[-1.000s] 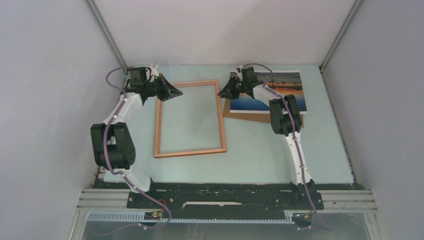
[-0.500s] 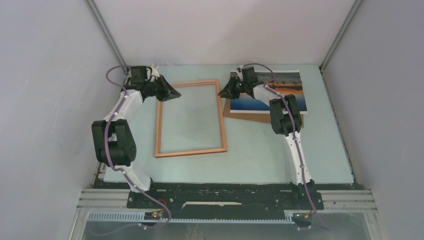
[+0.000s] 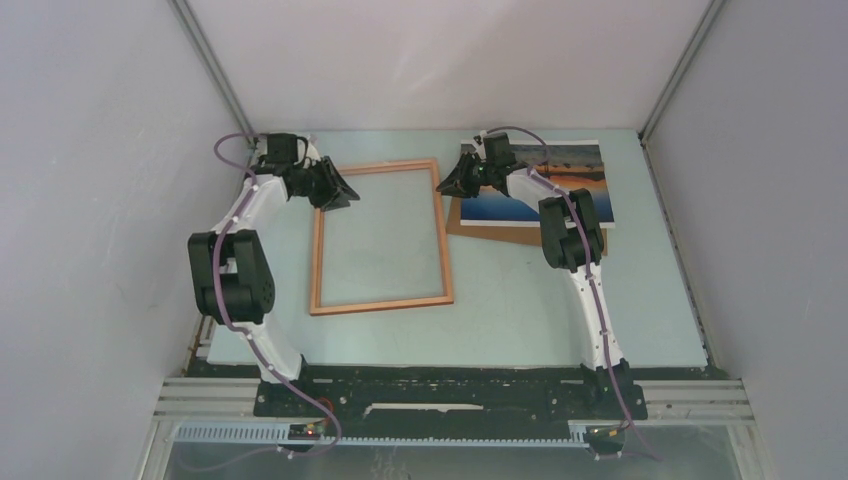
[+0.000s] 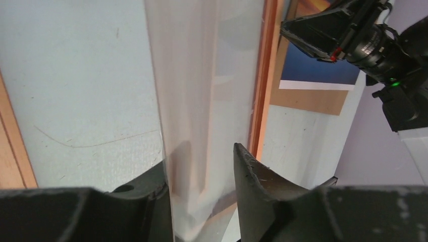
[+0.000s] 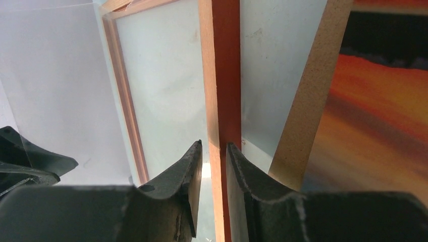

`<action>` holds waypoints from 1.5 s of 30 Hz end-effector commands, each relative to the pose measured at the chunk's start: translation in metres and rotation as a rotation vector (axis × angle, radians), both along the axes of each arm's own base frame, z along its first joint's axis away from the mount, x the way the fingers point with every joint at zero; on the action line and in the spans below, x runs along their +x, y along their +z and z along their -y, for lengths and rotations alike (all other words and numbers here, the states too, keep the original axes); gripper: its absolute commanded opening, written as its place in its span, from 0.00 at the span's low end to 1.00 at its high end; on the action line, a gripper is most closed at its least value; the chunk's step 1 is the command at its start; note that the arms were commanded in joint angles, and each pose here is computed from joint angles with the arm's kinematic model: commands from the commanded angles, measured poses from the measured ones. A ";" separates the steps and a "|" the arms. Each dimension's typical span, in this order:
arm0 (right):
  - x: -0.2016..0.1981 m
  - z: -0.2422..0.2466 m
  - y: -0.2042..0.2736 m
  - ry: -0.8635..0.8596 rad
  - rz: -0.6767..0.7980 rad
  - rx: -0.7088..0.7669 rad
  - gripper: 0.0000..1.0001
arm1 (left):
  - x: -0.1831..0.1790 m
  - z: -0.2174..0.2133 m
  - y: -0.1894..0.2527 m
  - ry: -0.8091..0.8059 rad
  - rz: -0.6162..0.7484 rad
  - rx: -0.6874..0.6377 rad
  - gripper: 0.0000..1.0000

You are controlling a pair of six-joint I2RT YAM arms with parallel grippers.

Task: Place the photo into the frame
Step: Place the photo frame item in the photo frame.

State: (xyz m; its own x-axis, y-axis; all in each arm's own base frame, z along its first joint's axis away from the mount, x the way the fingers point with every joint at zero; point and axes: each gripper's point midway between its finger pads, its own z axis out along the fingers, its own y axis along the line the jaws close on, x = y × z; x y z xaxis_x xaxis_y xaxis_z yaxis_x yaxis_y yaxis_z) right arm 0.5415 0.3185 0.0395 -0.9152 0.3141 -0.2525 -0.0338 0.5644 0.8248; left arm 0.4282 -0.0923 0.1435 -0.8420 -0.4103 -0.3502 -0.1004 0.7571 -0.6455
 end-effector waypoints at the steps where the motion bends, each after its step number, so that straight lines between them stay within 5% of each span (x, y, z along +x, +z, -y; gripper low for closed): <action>1: -0.002 -0.014 0.023 0.049 0.044 0.049 0.31 | 0.009 -0.005 0.013 -0.011 0.037 0.066 0.44; 13: -0.002 -0.015 0.024 0.052 0.046 0.051 0.31 | 0.002 -0.025 -0.004 0.002 -0.011 0.138 0.61; 37: -0.003 -0.018 0.025 0.059 0.049 0.052 0.31 | 0.007 -0.054 -0.025 0.047 -0.078 0.287 0.70; 45: -0.003 -0.018 0.025 0.062 0.048 0.049 0.31 | 0.006 -0.061 -0.024 0.058 -0.087 0.330 0.81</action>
